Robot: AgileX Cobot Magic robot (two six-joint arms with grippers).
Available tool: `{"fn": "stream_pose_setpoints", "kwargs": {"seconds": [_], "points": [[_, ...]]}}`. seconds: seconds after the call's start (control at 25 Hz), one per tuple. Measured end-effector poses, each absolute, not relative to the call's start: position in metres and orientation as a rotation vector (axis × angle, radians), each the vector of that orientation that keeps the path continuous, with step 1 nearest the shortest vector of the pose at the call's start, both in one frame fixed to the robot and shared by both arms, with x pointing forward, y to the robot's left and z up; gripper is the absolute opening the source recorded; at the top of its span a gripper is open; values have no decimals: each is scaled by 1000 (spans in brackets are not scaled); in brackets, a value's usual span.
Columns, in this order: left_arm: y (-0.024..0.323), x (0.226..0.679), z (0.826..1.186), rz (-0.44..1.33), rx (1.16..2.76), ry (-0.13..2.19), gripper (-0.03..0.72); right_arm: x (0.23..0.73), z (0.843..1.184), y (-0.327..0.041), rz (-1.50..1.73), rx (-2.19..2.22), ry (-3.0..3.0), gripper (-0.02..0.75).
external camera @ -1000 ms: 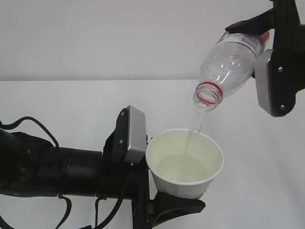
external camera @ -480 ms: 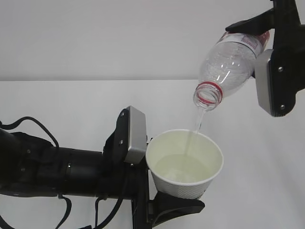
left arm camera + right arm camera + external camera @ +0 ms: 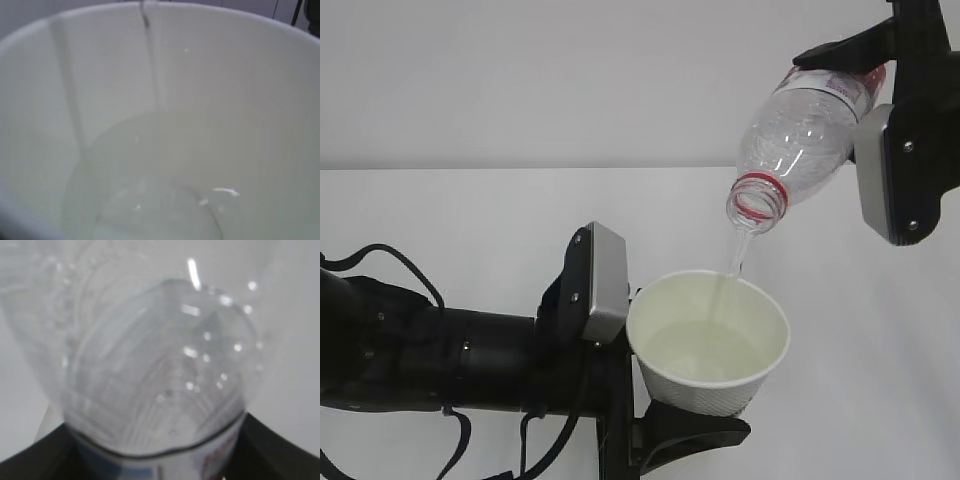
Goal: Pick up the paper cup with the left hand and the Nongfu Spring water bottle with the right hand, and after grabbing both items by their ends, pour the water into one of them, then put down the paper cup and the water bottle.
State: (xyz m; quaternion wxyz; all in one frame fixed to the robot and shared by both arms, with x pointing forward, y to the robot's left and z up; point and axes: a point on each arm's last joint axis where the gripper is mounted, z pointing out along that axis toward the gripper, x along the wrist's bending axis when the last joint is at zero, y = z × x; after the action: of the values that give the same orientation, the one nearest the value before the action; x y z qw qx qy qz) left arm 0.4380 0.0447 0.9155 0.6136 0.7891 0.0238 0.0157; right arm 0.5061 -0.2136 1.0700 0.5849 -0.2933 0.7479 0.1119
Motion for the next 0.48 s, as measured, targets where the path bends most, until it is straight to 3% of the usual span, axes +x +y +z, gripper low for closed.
{"fn": "stream_pose_setpoints", "kwargs": {"seconds": [0.48], "points": [[43,438,917,37,1816,41,580,506,1070,-214,231,-711,1734,479]]}}
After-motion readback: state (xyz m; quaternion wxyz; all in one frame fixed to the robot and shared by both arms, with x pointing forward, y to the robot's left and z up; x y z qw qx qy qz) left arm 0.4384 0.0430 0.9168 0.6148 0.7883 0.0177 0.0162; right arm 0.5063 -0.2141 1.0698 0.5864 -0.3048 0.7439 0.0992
